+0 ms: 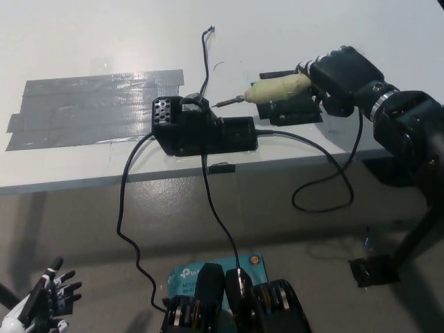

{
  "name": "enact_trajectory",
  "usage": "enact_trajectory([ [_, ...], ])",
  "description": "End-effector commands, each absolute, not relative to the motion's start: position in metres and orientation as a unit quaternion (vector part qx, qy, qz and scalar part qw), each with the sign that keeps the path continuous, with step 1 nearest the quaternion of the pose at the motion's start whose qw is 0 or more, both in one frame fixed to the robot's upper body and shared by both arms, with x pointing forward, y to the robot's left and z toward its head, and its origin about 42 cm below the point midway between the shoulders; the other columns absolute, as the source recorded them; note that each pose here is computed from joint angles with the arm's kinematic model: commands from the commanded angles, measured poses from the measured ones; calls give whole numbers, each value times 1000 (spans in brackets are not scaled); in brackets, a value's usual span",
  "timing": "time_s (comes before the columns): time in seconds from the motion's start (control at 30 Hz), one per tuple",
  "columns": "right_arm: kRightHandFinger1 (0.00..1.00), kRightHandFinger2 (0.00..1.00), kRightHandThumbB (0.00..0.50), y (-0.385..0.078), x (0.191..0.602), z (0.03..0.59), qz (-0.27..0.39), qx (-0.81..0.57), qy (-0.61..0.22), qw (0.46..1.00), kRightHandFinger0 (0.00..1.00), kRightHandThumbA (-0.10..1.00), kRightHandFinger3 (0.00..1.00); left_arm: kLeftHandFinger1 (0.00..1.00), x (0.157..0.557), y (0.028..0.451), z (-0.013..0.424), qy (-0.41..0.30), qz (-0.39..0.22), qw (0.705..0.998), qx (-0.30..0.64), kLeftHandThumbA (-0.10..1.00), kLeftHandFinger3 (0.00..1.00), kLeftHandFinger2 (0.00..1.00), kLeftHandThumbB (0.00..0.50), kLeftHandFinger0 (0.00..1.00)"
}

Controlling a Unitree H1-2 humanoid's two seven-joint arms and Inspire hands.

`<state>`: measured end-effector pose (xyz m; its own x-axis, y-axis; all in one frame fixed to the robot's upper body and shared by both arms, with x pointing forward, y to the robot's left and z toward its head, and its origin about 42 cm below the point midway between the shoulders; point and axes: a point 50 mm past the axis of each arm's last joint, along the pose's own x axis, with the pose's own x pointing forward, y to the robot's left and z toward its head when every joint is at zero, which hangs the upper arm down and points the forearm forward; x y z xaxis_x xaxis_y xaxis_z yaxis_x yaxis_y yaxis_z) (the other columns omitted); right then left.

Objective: The robot uses its right hand to grab and lift the soldering gun kept on the middle of the table and puts it in its base

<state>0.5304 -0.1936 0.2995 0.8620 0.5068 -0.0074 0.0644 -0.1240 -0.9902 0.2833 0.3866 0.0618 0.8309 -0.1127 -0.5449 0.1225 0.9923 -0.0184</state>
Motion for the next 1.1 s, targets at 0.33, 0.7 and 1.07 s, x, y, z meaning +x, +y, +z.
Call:
enact_trajectory([
  [0.33, 191, 525, 42, -185, 527, 370, 92, -729, -268, 622, 0, -100, 342, 983, 284, 391, 72, 266, -78, 960, 19, 962, 1000, 1000, 249, 918],
  [0.7, 188, 541, 0, -192, 520, 390, 43, -736, -253, 627, 0, -100, 68, 988, 285, 392, 72, 267, -79, 960, 23, 972, 1000, 1000, 248, 920],
  [1.07, 154, 501, 3, -186, 518, 381, 64, -721, -274, 633, 0, -100, 78, 959, 286, 393, 71, 268, -75, 960, 21, 978, 1000, 1000, 261, 879],
])
